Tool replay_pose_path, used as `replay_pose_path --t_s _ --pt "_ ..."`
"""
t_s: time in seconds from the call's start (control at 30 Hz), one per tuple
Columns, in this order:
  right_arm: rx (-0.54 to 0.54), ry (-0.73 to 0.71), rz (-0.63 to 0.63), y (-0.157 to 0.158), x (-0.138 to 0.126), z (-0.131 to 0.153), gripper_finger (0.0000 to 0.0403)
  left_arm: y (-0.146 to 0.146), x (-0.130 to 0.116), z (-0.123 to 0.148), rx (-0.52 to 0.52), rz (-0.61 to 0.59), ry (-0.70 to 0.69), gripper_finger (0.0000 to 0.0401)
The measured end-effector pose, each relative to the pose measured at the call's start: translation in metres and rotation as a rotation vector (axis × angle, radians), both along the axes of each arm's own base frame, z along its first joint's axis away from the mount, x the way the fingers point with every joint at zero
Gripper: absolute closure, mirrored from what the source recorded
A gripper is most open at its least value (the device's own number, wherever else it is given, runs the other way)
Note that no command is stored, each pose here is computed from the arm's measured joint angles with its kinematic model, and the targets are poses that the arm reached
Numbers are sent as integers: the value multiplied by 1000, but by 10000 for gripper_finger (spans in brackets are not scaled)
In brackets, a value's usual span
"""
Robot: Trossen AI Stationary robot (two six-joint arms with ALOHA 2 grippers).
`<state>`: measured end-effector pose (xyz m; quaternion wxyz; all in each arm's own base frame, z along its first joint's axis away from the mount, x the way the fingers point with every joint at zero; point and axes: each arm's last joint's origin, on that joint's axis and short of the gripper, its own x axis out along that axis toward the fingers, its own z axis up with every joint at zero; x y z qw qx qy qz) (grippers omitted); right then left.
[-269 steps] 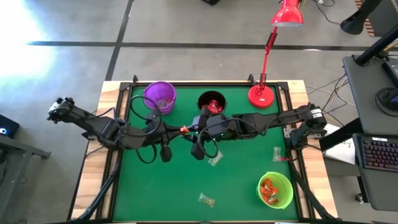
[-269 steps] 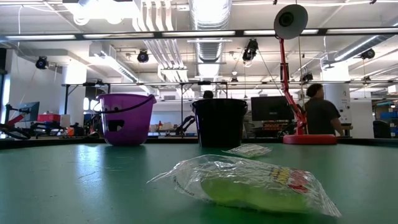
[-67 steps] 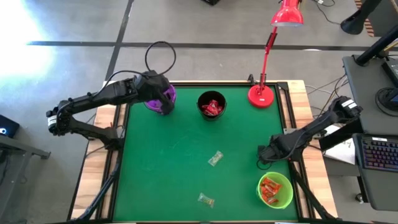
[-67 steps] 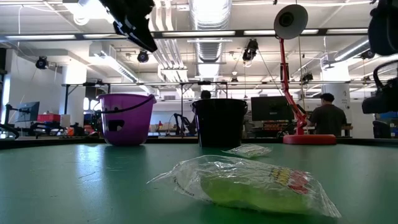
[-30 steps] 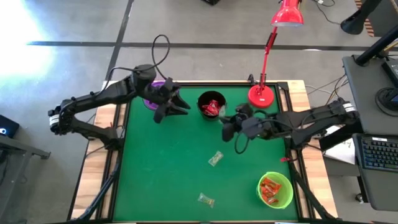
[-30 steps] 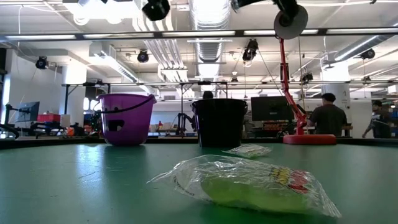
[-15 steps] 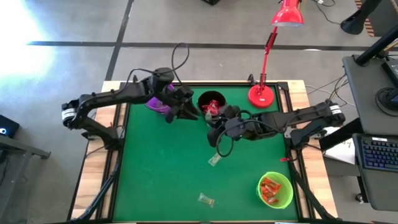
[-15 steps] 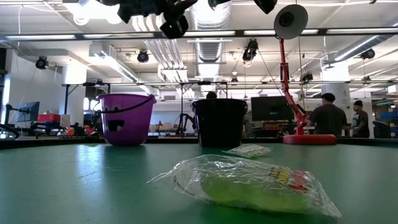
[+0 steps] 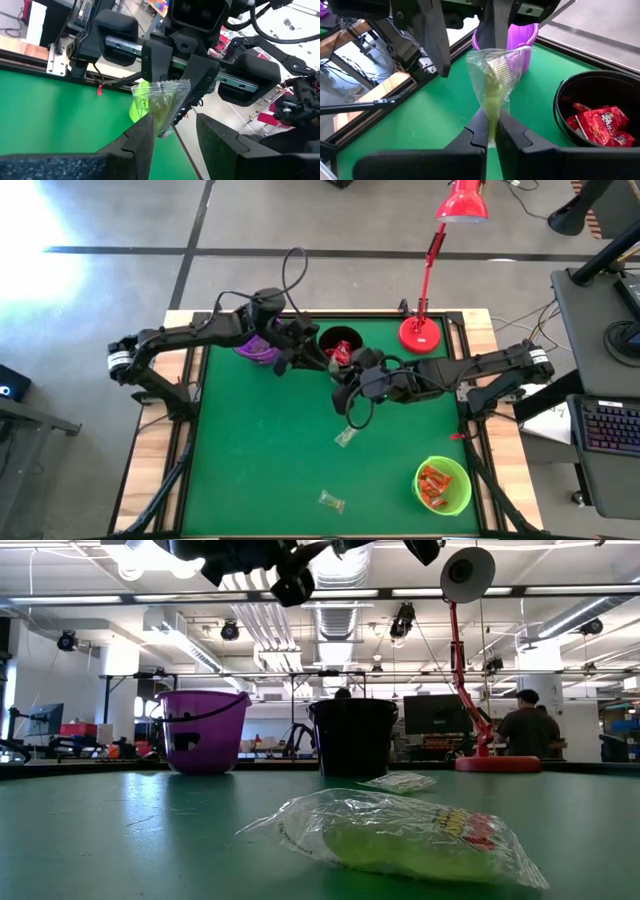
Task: Sort candy
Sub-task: Put the green gummy into the violet bucket
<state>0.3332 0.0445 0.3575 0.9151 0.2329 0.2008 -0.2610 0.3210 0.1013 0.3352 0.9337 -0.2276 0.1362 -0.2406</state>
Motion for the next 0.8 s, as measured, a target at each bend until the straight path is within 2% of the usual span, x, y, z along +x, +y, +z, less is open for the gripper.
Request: replay_pose_path --t_s 0.17,0.37,0.6,0.8 --pt "7 -20 0 -2 1 1 390 0 0 1 -2 2 -9 272" --pt "10 -78 56 0 6 7 390 3 4 -4 -10 27 8 272" --pt "0 -57 42 -7 7 5 390 5 8 -8 -18 35 20 272" --pt "1 -40 34 -7 10 0 390 5 8 -7 0 32 -8 305"
